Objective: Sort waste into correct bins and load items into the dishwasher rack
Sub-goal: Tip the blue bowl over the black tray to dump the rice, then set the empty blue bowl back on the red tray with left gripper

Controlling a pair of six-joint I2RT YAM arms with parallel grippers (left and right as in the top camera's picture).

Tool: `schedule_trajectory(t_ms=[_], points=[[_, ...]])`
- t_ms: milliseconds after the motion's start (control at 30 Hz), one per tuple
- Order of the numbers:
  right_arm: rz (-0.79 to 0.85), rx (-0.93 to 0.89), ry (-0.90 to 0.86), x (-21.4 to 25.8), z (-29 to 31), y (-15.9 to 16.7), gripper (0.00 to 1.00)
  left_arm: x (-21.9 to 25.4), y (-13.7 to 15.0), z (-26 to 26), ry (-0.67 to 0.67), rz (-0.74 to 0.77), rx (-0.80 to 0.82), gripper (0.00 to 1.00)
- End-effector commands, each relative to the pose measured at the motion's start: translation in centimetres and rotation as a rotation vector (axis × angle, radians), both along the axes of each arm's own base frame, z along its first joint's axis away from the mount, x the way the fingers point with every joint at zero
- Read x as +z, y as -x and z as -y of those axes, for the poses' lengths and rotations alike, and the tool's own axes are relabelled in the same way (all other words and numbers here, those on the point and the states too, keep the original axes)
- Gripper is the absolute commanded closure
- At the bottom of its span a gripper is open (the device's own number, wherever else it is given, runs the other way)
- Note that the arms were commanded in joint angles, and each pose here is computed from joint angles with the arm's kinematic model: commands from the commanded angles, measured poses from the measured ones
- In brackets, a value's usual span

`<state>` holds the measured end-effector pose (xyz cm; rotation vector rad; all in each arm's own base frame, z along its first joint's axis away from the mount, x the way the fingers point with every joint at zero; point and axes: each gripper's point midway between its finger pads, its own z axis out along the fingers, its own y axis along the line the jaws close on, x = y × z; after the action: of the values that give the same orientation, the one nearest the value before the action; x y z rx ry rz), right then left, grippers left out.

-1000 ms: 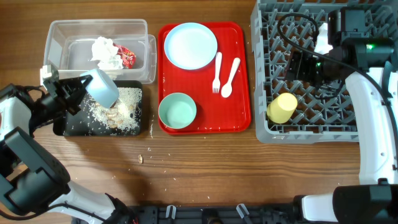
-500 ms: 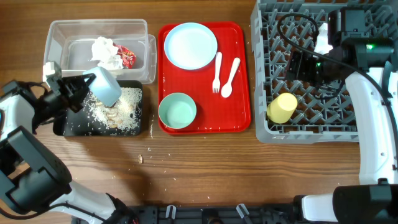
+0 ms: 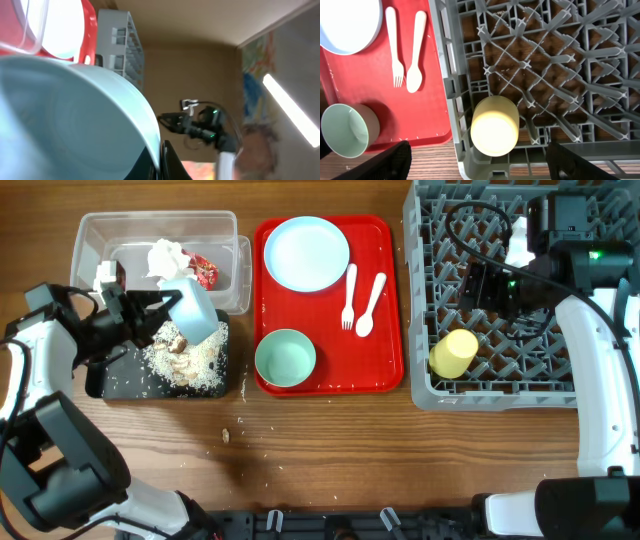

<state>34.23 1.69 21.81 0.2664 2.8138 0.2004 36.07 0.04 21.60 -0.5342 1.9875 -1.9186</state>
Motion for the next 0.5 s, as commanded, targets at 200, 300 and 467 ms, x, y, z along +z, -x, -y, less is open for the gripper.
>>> schedule_trajectory(t_ms=[200,300,467], points=[[0.024,0.018,0.011,0.7,0.0,-0.2,0.12,2.4,-0.1,0.1,0.050,0.007,-0.008,0.96],[0.025,0.018,0.011,0.7,0.0,-0.2,0.12,2.9,-0.4,0.9,0.026,0.045,-0.034,0.96],[0.025,0.017,0.011,0.7,0.0,-0.2,0.12,3.3,-2.9,3.8,-0.213,0.083,-0.078,0.96]])
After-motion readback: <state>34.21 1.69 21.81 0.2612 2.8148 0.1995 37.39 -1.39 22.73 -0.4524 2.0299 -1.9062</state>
